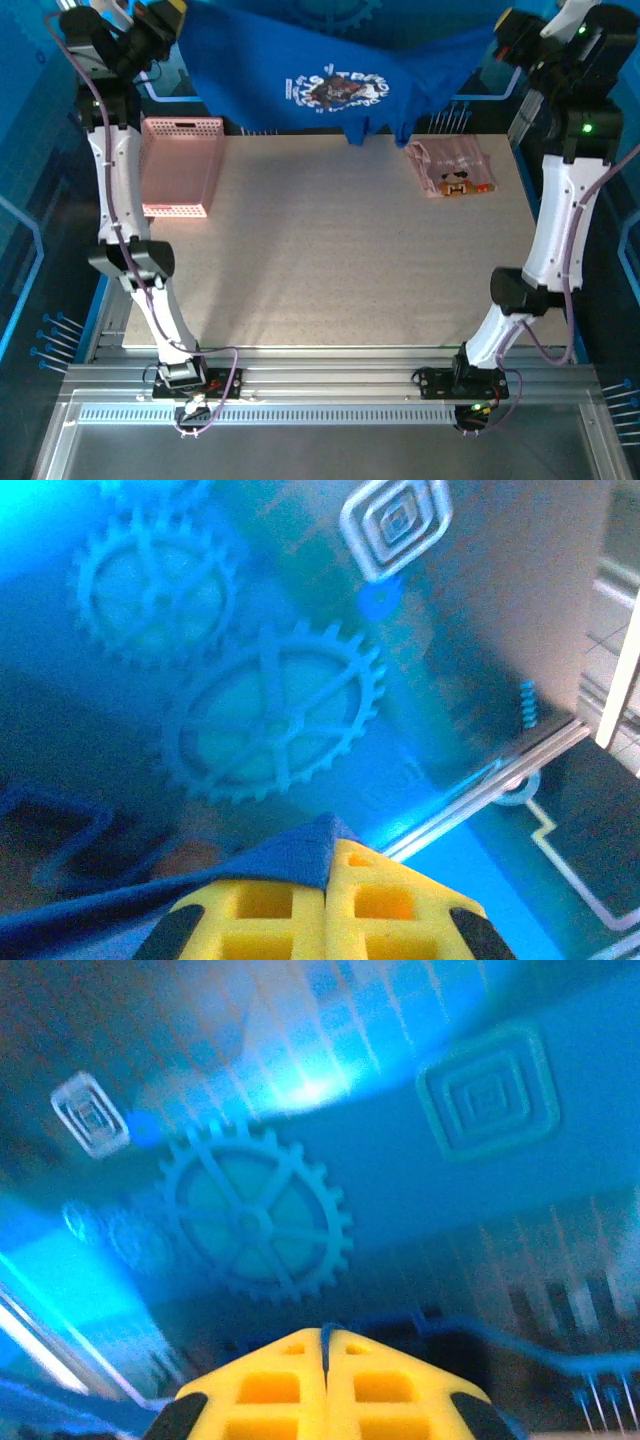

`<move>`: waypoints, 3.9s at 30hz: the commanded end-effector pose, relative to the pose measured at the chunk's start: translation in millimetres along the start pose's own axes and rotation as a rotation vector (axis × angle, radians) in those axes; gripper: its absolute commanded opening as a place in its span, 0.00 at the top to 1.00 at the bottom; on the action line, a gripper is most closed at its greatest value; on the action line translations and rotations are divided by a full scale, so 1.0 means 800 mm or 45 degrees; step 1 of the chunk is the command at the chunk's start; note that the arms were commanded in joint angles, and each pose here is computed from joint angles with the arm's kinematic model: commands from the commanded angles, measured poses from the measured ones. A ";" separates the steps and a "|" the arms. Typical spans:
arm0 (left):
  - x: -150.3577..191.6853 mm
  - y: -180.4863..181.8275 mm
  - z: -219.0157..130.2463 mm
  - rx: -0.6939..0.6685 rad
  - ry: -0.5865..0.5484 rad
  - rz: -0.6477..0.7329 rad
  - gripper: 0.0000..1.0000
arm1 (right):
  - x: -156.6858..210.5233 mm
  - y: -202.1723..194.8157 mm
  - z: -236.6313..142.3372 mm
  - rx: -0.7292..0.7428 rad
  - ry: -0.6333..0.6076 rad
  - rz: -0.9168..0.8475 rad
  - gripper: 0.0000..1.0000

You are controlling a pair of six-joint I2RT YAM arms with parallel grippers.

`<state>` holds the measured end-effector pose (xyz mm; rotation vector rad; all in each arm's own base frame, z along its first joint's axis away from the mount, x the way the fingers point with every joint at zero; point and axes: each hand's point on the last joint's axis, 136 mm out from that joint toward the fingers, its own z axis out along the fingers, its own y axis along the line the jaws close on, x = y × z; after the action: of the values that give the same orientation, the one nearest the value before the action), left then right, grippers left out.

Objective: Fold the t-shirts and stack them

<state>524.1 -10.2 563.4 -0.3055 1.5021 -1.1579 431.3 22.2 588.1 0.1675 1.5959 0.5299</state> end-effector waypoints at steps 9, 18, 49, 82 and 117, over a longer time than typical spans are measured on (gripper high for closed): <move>0.339 0.241 -0.175 -0.606 0.474 -0.201 1.00 | 0.384 -0.093 -0.154 0.309 0.696 0.061 1.00; 0.456 0.374 -0.375 -1.372 0.565 -0.359 1.00 | 0.526 -0.202 -0.273 0.753 0.886 0.172 1.00; 0.465 0.365 -0.432 -1.576 0.389 -0.536 0.08 | 0.563 -0.255 -0.278 0.985 1.002 0.393 0.28; 0.465 0.351 -0.390 -1.416 0.502 -0.815 0.21 | 0.627 -0.229 -0.275 0.750 1.269 0.821 0.44; 0.487 0.432 -0.346 -1.606 0.666 -0.756 0.51 | 0.629 -0.230 -0.275 0.757 1.280 0.785 0.54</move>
<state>308.7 1.6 21.7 -1.4612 2.5592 -0.5987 203.3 17.1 57.1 0.9962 2.6793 0.6262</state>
